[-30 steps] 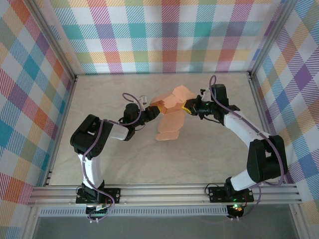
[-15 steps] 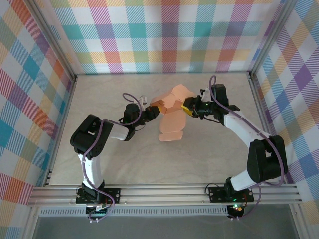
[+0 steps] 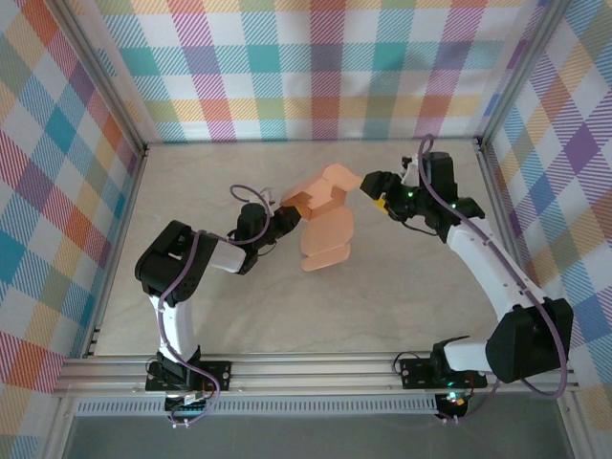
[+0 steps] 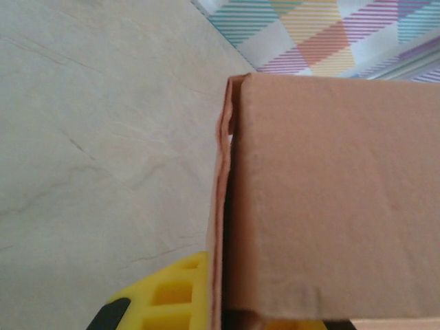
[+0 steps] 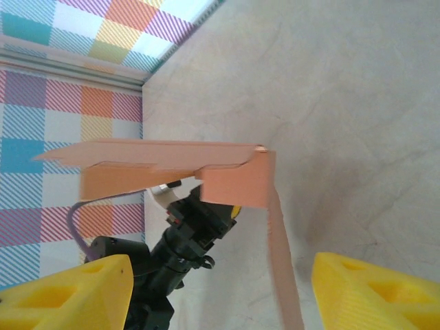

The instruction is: Fold the paper box

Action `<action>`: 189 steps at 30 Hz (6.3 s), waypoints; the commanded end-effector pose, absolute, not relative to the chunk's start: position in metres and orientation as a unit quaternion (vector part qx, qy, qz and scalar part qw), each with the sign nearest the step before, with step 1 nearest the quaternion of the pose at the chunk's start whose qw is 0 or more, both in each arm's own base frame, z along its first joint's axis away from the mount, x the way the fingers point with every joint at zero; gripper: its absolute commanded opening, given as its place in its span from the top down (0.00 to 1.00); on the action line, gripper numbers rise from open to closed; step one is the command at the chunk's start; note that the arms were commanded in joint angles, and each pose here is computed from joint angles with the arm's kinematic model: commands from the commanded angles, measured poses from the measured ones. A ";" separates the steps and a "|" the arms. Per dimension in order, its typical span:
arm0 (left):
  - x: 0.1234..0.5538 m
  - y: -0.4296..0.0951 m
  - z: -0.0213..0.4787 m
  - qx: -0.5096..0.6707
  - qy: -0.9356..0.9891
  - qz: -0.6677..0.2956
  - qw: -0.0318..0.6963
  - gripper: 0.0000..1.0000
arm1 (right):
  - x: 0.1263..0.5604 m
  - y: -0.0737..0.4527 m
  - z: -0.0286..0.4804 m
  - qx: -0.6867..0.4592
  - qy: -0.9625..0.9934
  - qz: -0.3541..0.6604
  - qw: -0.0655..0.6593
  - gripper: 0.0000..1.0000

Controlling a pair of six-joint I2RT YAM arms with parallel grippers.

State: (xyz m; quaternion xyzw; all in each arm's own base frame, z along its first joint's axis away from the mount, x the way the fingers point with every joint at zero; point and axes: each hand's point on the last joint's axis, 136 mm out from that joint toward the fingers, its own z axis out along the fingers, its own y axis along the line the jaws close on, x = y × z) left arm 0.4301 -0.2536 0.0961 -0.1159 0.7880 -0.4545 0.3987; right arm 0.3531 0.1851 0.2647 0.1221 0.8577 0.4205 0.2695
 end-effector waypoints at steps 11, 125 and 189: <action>0.421 -0.223 0.126 -0.088 0.803 -0.347 0.478 1.00 | 0.358 0.270 0.323 -0.049 0.903 0.285 0.316 0.35; 0.407 -0.242 0.121 -0.058 0.836 -0.405 0.365 1.00 | 0.383 0.228 0.248 -0.101 0.839 0.491 0.211 0.61; 0.405 -0.258 0.108 -0.093 0.849 -0.438 0.281 1.00 | 0.363 0.275 0.184 -0.395 0.845 0.199 0.300 0.58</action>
